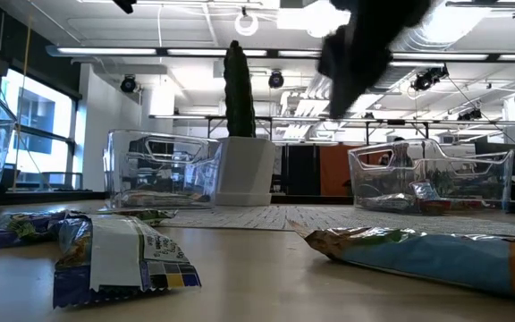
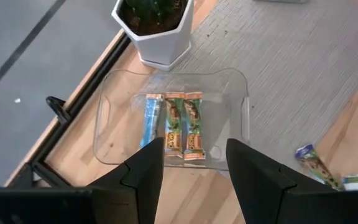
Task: Pick and place Granola Bars by type
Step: Put the yellow granola bar into the top left transparent bin
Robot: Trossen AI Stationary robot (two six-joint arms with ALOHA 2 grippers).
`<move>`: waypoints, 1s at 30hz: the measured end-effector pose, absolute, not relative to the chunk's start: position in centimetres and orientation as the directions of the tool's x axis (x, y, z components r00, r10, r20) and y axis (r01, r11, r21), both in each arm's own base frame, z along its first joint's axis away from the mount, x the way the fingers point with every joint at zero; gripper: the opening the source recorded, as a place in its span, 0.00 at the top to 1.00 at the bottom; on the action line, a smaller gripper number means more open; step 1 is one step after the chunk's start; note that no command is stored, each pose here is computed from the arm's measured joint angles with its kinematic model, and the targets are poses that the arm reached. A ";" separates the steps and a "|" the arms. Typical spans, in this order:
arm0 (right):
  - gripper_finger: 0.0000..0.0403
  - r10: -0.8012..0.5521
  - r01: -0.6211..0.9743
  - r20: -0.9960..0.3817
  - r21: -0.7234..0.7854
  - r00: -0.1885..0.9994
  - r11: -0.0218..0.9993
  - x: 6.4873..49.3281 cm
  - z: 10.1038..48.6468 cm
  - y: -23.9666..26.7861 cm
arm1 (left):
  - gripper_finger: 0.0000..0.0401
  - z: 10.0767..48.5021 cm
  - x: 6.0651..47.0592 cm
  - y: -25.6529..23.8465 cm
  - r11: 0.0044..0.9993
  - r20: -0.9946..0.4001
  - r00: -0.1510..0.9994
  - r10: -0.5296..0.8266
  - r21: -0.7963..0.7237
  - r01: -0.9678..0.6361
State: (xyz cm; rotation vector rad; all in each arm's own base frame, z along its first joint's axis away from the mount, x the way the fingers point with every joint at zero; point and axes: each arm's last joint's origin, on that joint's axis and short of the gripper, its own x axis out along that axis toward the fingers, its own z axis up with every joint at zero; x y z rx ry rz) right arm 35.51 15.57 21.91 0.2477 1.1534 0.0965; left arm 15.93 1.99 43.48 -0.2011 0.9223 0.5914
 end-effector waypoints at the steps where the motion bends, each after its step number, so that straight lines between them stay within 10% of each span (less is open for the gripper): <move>1: 0.44 0.204 0.055 -0.895 0.246 0.396 0.968 35.1 21.2 16.0 | 0.58 43.5 15.9 2.0 0.821 -0.797 0.459 0.392 0.078 -0.566; 30: 0.44 0.149 0.180 -0.863 0.264 0.483 0.948 31.9 15.4 22.7 | 0.58 43.6 16.1 2.0 0.846 -0.786 0.474 0.396 0.112 -0.521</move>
